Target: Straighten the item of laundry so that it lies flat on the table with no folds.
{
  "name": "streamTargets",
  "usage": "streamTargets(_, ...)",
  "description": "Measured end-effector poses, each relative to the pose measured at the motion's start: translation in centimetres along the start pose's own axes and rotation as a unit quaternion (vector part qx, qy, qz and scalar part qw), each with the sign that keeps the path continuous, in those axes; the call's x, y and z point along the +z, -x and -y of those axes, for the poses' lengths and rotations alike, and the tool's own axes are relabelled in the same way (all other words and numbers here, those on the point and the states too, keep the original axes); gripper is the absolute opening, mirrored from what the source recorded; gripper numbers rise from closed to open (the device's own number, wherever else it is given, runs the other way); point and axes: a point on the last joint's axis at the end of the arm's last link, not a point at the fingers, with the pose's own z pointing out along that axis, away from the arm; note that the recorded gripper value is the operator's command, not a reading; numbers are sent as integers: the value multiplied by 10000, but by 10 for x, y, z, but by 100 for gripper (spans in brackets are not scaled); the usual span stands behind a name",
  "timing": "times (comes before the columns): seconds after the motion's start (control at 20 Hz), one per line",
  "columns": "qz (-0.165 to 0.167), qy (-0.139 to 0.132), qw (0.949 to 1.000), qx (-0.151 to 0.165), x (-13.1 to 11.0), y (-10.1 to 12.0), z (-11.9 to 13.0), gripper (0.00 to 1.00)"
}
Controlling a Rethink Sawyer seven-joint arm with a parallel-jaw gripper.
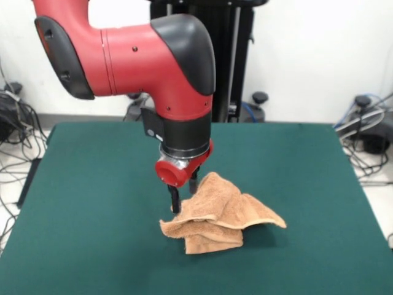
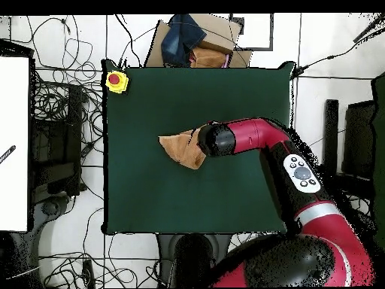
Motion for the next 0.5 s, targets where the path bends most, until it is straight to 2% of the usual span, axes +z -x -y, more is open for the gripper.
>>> streamTargets(0.25,-16,-56,10000,-22,-10,0,3,100)
streamTargets(0.5,-12,-35,10000,-22,-8,0,1,100)
